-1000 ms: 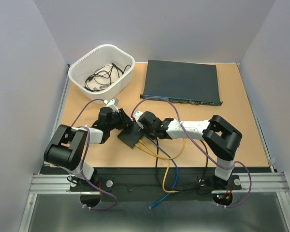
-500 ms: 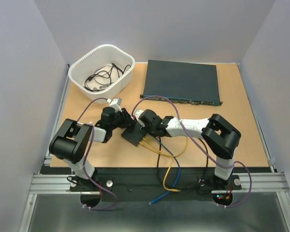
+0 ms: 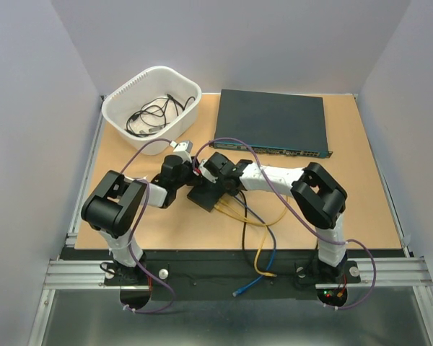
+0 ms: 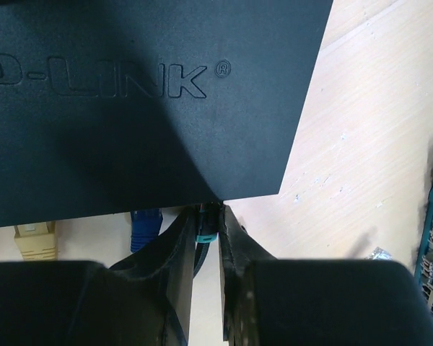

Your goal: Insert the plug into the switch port

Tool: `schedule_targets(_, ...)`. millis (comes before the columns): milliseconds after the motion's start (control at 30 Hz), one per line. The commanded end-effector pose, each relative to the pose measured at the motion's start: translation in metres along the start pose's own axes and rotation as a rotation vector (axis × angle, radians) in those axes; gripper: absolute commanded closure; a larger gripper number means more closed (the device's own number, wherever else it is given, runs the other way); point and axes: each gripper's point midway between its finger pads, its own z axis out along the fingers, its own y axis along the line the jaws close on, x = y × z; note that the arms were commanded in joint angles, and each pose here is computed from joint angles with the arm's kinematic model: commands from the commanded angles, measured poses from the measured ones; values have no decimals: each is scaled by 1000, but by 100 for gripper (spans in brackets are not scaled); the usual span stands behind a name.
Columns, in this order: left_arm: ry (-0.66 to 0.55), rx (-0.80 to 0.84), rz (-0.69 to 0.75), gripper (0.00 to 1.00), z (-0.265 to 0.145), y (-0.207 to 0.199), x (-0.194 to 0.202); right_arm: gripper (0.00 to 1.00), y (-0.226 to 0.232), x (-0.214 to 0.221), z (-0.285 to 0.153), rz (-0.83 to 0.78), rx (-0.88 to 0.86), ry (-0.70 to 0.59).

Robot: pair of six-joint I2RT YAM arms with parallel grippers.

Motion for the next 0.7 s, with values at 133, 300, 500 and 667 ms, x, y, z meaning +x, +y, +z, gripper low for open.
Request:
schedule_targets(133, 388, 309, 2, 65, -23, -90, 93, 100, 7, -167, -35, 47, -51, -642)
schedule_targets(300, 334, 163, -41, 56, -28, -64, 70, 100, 15, -147, -43, 116, -77, -675)
schedule_targets(500, 240, 32, -123, 42, -52, -25, 48, 100, 38, -155, -47, 140, -202, -729)
schedule_targets(667, 209, -45, -146, 39, -56, 2, 41, 99, 48, -167, -40, 158, -262, -740)
